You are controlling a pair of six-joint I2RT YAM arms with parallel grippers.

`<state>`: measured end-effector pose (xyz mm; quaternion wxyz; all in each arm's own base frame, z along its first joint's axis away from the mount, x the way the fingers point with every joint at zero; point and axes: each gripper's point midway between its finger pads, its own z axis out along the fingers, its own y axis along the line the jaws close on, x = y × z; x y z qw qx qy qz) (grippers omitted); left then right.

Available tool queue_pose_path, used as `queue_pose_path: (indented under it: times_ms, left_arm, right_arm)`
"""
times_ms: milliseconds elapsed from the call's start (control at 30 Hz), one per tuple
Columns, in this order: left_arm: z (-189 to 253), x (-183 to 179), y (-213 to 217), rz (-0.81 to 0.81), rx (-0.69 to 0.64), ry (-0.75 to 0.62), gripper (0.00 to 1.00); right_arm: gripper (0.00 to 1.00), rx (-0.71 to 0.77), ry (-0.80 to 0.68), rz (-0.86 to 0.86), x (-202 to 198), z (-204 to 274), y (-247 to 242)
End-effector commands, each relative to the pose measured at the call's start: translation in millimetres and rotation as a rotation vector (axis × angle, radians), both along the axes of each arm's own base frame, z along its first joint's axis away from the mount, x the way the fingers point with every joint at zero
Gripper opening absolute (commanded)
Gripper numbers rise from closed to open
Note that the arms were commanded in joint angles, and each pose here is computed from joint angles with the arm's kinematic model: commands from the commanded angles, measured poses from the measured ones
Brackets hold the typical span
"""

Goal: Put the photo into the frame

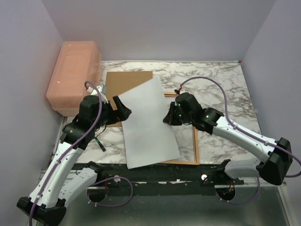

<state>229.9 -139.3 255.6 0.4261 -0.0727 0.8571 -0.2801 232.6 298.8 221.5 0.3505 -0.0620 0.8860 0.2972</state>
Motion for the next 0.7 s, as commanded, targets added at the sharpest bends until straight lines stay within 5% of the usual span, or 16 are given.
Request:
queue_pose_path:
  times_ms: [0, 667]
  left_arm:
    - [0, -1, -2, -0.022, -0.008, 0.000, 0.90]
    - [-4, 2, -14, -0.065, -0.033, 0.031, 0.90]
  right_arm:
    - [0.00, -0.027, 0.172, -0.036, -3, -63, -31]
    - [0.01, -0.258, 0.239, -0.218, 22, -123, -105]
